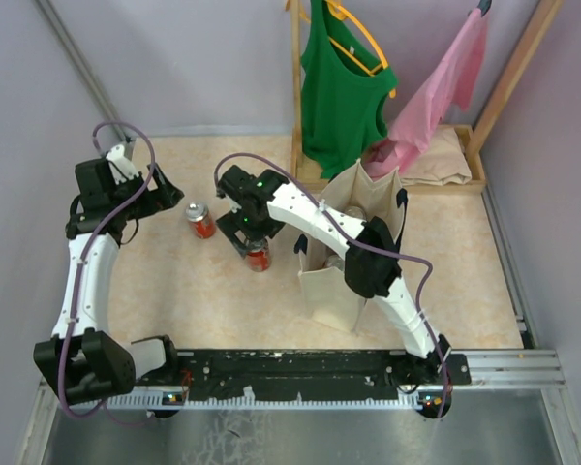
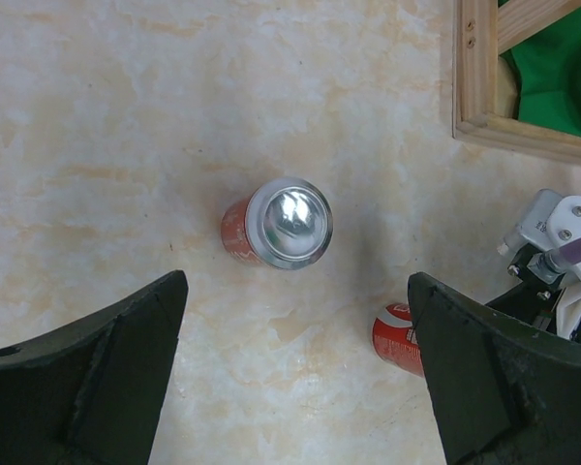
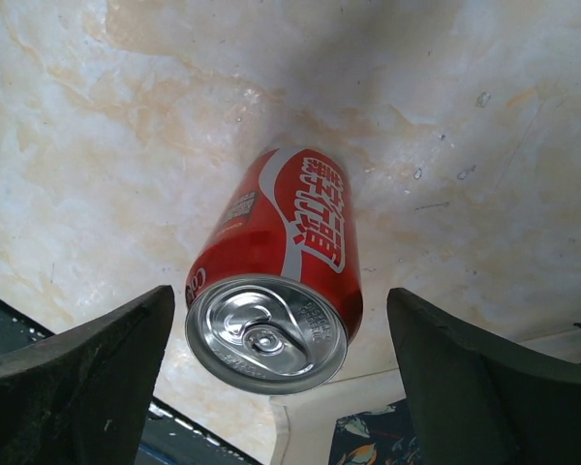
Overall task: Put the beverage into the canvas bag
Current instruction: Pick up the drink from the center of the board.
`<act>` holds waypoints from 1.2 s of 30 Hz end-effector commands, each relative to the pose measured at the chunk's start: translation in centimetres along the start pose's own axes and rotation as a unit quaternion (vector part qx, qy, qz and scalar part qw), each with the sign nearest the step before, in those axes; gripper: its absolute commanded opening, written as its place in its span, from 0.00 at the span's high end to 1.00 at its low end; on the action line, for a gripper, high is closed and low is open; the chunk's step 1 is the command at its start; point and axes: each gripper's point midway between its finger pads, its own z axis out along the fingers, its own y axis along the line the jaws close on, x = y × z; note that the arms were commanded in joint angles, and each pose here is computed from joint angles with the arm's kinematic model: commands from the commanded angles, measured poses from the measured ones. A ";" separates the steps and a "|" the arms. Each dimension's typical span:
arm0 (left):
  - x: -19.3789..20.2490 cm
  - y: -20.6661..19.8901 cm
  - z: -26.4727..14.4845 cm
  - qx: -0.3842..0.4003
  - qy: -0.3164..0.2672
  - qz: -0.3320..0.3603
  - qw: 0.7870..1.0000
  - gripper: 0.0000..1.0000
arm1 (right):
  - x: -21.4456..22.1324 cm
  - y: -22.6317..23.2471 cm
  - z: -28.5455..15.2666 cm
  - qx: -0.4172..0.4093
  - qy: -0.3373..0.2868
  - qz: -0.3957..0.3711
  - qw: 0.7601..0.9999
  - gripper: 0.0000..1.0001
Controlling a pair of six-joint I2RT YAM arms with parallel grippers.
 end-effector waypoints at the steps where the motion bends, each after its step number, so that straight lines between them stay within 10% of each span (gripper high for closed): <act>1: -0.8 -0.6 -0.5 0.013 -0.021 -0.004 1.000 0.00 | -0.9 0.2 -0.5 0.007 -0.016 0.002 1.000 0.12; 7: -0.8 -0.8 -0.4 0.021 -0.021 -0.009 1.000 0.00 | -0.1 0.1 -0.2 0.008 0.003 0.007 1.000 0.36; 22: -1.2 -1.4 0.2 0.042 -0.018 -0.015 0.999 0.00 | 0.9 -0.2 0.7 0.018 0.024 0.013 0.999 0.22; 30: -1.2 -1.6 0.5 0.047 -0.016 -0.017 0.999 0.00 | -2.7 -0.6 -3.3 0.034 -0.049 0.016 0.998 1.00; 36: -1.6 -1.6 0.9 0.050 -0.018 -0.015 0.998 0.01 | -8.3 -3.7 -13.7 0.054 -0.207 0.086 0.973 1.00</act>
